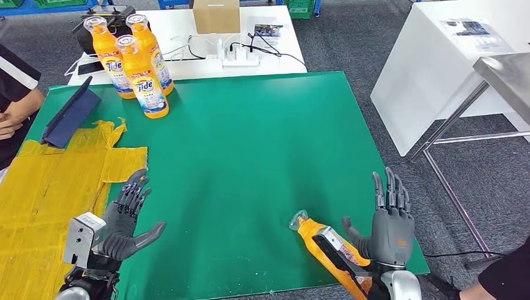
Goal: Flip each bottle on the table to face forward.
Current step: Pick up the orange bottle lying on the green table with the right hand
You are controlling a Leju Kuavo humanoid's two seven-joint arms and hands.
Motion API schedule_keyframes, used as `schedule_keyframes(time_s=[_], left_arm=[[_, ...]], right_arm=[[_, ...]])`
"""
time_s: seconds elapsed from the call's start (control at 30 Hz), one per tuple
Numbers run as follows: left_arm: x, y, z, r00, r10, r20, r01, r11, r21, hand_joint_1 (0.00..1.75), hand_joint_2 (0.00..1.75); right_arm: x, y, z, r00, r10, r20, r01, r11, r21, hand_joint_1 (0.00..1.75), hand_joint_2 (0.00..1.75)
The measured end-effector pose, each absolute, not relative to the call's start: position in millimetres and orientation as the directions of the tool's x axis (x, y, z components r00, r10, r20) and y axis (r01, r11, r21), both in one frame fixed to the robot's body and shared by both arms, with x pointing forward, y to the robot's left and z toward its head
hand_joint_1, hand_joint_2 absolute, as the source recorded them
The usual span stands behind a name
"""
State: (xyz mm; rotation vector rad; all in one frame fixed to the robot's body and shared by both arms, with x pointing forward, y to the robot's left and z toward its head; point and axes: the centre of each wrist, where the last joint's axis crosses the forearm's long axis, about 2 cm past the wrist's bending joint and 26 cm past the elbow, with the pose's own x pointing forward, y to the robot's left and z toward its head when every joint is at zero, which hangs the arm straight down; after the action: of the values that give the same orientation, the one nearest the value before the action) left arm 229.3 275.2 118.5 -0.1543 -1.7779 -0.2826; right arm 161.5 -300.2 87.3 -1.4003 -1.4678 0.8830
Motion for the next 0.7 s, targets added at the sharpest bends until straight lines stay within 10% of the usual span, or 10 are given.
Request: schedule_keyframes(time_s=[0.5, 0.7], left_arm=[[225.9, 278.7, 114.4, -0.214, -0.03, 0.976, 0.241, 0.967, 0.083, 0.0, 1.75], [226.4, 281.3, 112.4, -0.218, -0.016, 0.976, 0.231, 0.971, 0.067, 0.0, 1.75]], right_arm=[[172.7, -274.0, 123.9, -0.041, 0.991, 0.126, 0.565, 0.127, -0.815, 0.0, 1.75], [184.0, -255.4, 131.5, -0.24, 0.866, 0.438, 0.348, 0.498, -0.794, 0.0, 1.75]])
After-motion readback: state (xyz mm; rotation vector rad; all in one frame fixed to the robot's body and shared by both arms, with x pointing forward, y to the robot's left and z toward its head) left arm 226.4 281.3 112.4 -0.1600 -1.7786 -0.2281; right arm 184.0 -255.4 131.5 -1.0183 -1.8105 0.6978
